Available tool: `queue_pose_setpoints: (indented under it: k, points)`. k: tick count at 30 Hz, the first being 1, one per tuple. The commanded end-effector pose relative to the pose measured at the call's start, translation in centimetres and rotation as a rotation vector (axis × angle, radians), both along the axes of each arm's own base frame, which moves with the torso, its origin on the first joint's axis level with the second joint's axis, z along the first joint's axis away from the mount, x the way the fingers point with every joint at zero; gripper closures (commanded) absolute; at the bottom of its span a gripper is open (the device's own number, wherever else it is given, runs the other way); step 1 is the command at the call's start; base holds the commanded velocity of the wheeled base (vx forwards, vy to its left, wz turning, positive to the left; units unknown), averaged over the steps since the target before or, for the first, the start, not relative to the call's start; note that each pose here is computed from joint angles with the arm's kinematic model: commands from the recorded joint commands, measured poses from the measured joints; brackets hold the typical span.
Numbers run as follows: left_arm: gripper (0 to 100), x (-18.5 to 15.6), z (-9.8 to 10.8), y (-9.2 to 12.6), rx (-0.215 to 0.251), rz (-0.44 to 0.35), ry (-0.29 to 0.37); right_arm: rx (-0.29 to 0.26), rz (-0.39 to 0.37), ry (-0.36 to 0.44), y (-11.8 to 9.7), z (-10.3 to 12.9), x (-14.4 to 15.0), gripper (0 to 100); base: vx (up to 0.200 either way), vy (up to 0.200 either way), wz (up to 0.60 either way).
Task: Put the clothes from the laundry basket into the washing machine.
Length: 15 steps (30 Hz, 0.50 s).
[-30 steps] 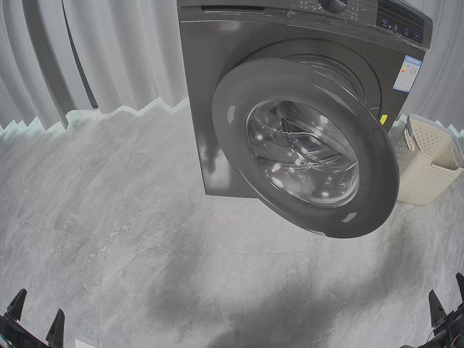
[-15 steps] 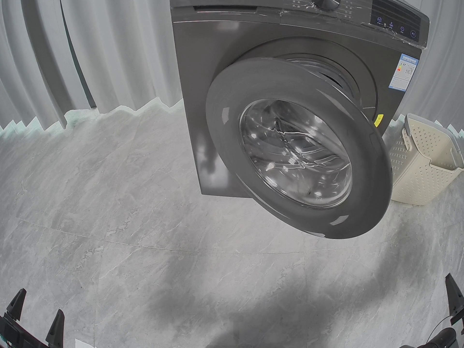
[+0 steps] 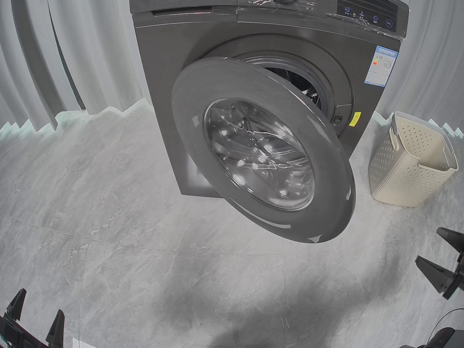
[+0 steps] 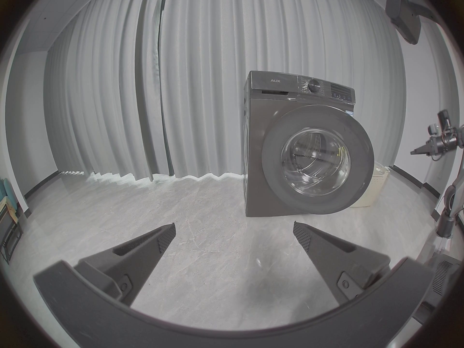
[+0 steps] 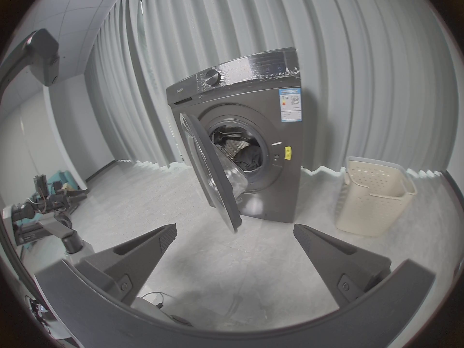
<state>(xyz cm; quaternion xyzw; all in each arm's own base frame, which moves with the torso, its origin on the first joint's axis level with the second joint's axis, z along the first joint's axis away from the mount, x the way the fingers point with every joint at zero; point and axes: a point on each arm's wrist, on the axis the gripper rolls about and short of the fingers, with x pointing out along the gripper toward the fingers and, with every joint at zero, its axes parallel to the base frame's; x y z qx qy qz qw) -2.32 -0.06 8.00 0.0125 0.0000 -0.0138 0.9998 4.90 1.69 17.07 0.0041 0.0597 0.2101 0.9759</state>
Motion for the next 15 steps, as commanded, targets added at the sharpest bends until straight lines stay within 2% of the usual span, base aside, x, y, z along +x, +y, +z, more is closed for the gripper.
queue_pose_setpoints:
  k: [1,8,15]
  points:
    - [0,0.0,-0.5,0.0,-0.001,0.000,0.006,-0.007,0.172,0.116,4.3,1.8,7.2,0,0.000,0.000,0.00]
    - [0,0.0,-0.5,0.0,-0.001,-0.001,0.006,-0.014,0.190,0.116,6.5,2.1,9.8,0,0.000,0.000,0.00]
    - [0,0.1,-0.5,0.0,-0.002,-0.001,0.009,-0.031,0.203,0.137,7.7,2.0,11.2,0,0.000,0.000,0.00]
